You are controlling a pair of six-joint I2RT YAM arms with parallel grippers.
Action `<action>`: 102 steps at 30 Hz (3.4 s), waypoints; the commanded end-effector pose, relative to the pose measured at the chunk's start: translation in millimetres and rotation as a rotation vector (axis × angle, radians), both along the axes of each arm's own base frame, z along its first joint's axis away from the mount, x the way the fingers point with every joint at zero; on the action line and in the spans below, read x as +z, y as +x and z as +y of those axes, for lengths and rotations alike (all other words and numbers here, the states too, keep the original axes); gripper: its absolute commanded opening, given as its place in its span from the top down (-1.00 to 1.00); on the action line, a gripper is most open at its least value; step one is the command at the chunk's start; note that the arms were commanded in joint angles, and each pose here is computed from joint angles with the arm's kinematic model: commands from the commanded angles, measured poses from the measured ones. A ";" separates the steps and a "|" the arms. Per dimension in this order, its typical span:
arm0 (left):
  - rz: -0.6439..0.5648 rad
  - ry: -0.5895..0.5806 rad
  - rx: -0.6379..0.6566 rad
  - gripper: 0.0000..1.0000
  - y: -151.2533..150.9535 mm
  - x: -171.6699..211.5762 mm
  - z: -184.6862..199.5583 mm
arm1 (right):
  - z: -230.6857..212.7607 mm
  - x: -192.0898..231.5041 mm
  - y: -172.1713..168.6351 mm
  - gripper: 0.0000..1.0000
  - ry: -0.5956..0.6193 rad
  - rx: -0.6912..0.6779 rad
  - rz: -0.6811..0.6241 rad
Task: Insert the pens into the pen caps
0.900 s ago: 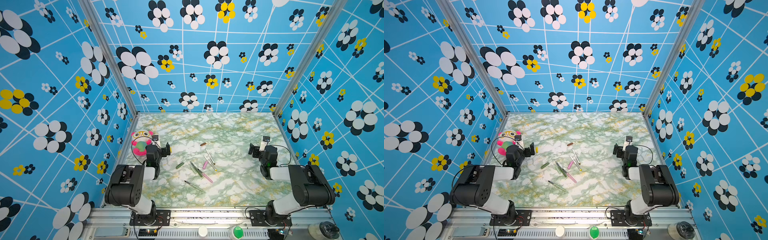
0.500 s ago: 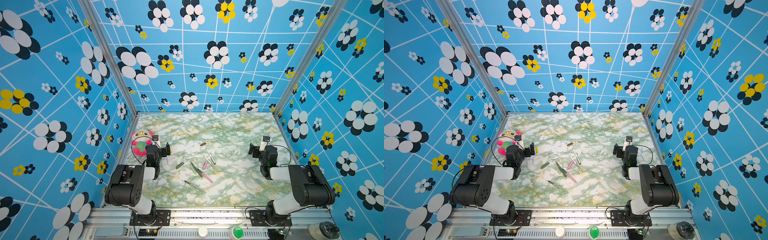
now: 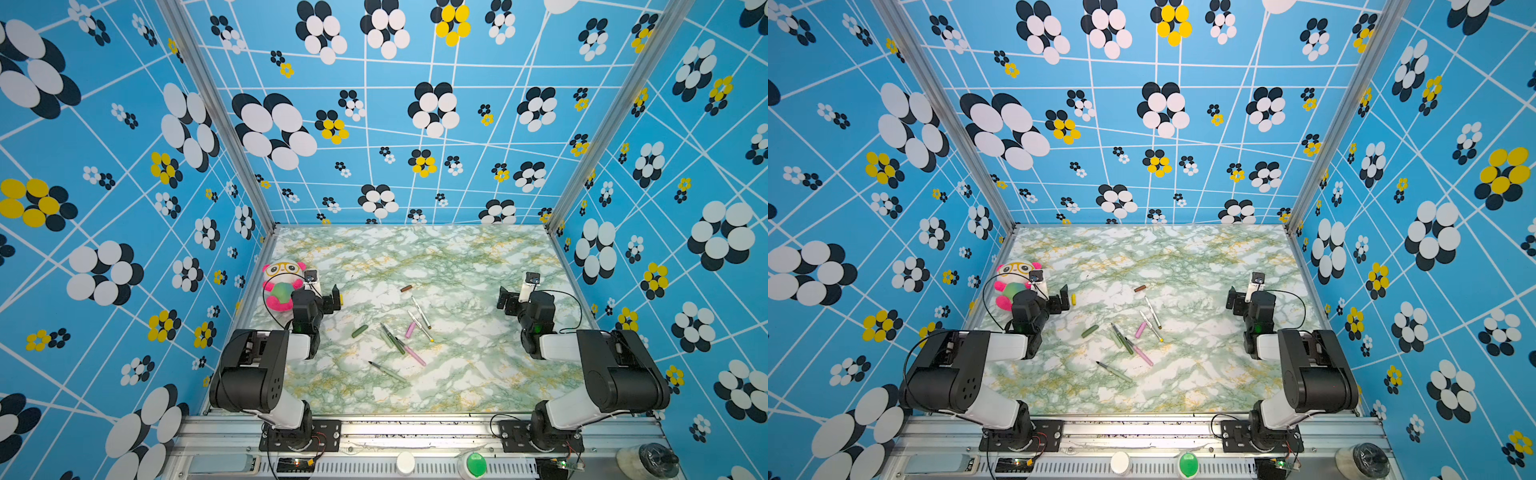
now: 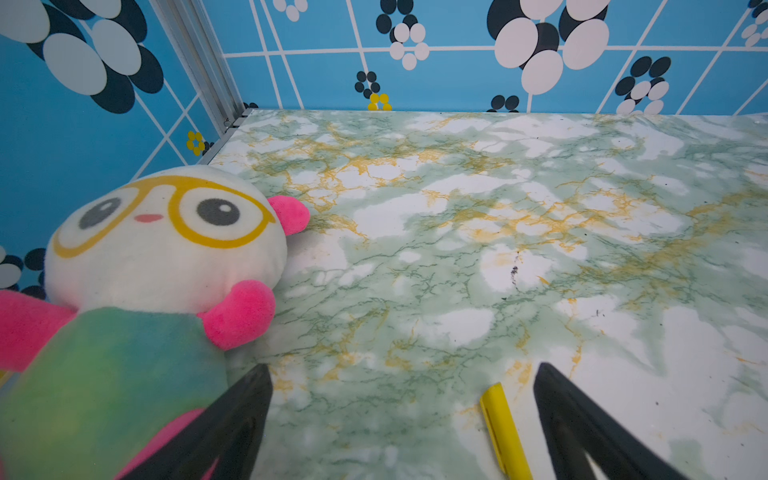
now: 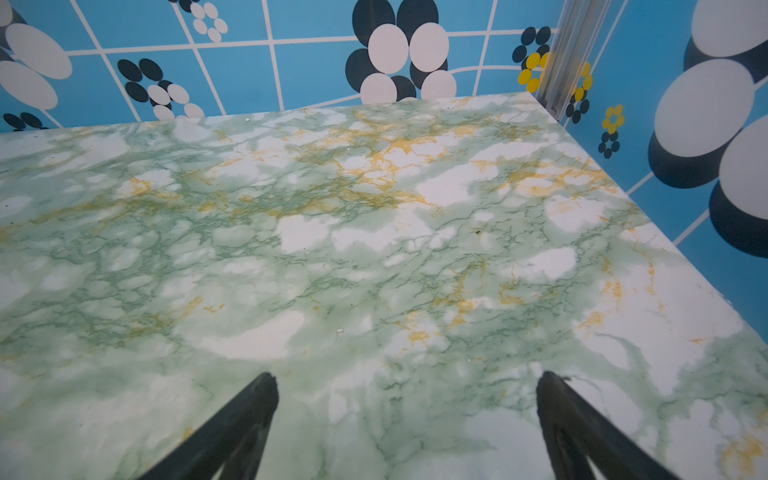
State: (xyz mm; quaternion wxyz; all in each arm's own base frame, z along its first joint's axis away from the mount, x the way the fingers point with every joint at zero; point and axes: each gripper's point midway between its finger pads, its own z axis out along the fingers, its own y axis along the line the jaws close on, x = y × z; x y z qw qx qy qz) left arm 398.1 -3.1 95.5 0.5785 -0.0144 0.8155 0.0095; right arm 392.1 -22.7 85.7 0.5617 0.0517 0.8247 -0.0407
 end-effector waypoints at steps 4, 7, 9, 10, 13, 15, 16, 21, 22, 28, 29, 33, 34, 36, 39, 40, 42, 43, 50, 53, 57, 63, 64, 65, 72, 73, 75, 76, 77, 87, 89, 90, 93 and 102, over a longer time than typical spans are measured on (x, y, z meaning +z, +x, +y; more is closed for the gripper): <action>-0.008 0.007 -0.007 -0.99 -0.3 0.4 1.9 | -0.6 7.5 3.2 -0.99 0.009 -0.011 -0.026; -0.007 0.009 0.024 -0.99 -0.7 4.3 6.9 | 0.3 7.9 3.9 -0.99 0.012 -0.007 -0.027; 0.022 0.008 0.112 -0.98 -1.1 18.3 20.8 | 2.7 9.4 6.0 -0.99 0.015 0.008 -0.018; 0.029 0.011 0.135 -0.98 -1.4 24.7 24.8 | 0.6 13.1 7.1 -0.99 0.015 -0.005 -0.022; 0.003 -0.017 0.130 -0.98 -6.2 54.5 22.3 | -2.2 32.2 12.3 -0.99 0.011 -0.020 0.045; -0.014 -0.110 0.167 -0.98 -11.7 78.6 23.6 | -0.9 56.4 13.6 -0.98 0.039 -0.022 0.054; -0.009 -0.150 0.174 -0.98 -14.1 85.8 22.6 | 0.7 70.0 14.6 -0.98 0.075 -0.027 0.027; -0.036 -0.368 0.049 -0.98 -23.3 125.6 -4.6 | 24.8 120.0 18.2 -0.98 0.311 0.034 0.012; -0.052 -0.388 0.013 -0.99 -25.6 133.5 -9.8 | 32.0 126.4 18.4 -0.98 0.331 0.071 0.020; -0.008 -0.414 -0.141 -0.99 -42.6 152.6 -37.6 | 58.0 140.1 9.9 -0.67 0.436 0.163 0.095; 0.018 -0.412 -0.147 -0.98 -45.7 151.7 -40.4 | 67.1 136.9 6.4 -0.61 0.442 0.193 0.130; 0.082 -0.381 -0.217 -0.96 -59.4 150.1 -61.1 | 103.8 117.7 -14.8 -0.49 0.377 0.301 0.305; 0.095 -0.375 -0.240 -0.96 -62.9 149.4 -67.6 | 121.6 114.6 -22.3 -0.47 0.354 0.352 0.345; 0.119 -0.369 -0.295 -0.96 -71.2 149.0 -83.2 | 145.4 108.0 -38.5 -0.41 0.305 0.431 0.428; 0.164 -0.368 -0.372 -0.95 -85.1 144.1 -105.9 | 179.9 96.8 -62.3 -0.34 0.219 0.529 0.530; 0.180 -0.366 -0.398 -0.95 -90.4 142.5 -113.6 | 191.1 93.4 -69.9 -0.33 0.200 0.561 0.559; 0.217 -0.358 -0.449 -0.93 -103.6 138.0 -128.7 | 214.9 85.3 -86.9 -0.27 0.161 0.631 0.616; 0.229 -0.359 -0.467 -0.93 -109.1 136.2 -134.4 | 224.9 80.9 -94.2 -0.26 0.141 0.660 0.637; 0.226 -0.377 -0.593 -0.93 -146.9 143.7 -157.7 | 282.1 47.9 -144.5 -0.07 0.001 0.855 0.762; 0.193 -0.387 -0.610 -0.93 -155.6 148.9 -156.4 | 296.3 29.1 -157.7 0.04 -0.090 0.898 0.808; 0.158 -0.386 -0.630 -0.93 -162.6 154.4 -155.6 | 314.3 10.1 -166.1 0.10 -0.189 0.942 0.838; 0.115 -0.378 -0.645 -0.92 -168.4 158.4 -153.6 | 332.9 -23.0 -173.9 0.20 -0.311 0.984 0.869; 0.112 -0.375 -0.645 -0.91 -169.4 158.9 -152.8 | 335.0 -27.8 -174.2 0.20 -0.324 0.988 0.875; 0.107 -0.372 -0.644 -0.91 -170.6 160.1 -151.8 | 336.8 -31.6 -174.2 0.21 -0.332 0.991 0.880; 0.080 -0.352 -0.632 -0.92 -172.9 160.6 -147.0 | 344.5 -50.9 -169.4 0.33 -0.385 1.000 0.902; 0.081 -0.350 -0.636 -0.92 -173.0 160.0 -147.6 | 344.8 -52.9 -168.8 0.33 -0.387 0.998 0.907; 0.084 -0.349 -0.637 -0.92 -171.8 159.4 -148.1 | 347.6 -56.5 -167.5 0.36 -0.394 0.998 0.908; 0.085 -0.347 -0.640 -0.92 -171.8 159.5 -148.6 | 348.4 -58.1 -167.3 0.36 -0.398 0.999 0.909; 0.084 -0.346 -0.642 -0.92 -171.4 159.7 -149.0 | 349.6 -60.1 -167.4 0.37 -0.402 1.001 0.912; 0.081 -0.338 -0.643 -0.93 -167.5 159.4 -150.1 | 354.2 -76.2 -166.0 0.49 -0.446 0.998 0.930; 0.081 -0.340 -0.642 -0.93 -166.7 158.6 -150.3 | 353.8 -78.6 -166.1 0.52 -0.450 0.996 0.936; 0.078 -0.340 -0.643 -0.93 -166.3 158.6 -150.5 | 354.3 -79.3 -165.8 0.56 -0.450 0.997 0.935; 0.076 -0.344 -0.643 -0.93 -165.0 158.3 -151.2 | 354.9 -80.2 -165.1 0.65 -0.453 0.997 0.935; 0.038 -0.347 -0.656 -0.94 -159.9 167.6 -154.5 | 359.9 -63.6 -156.9 0.88 -0.452 1.001 0.883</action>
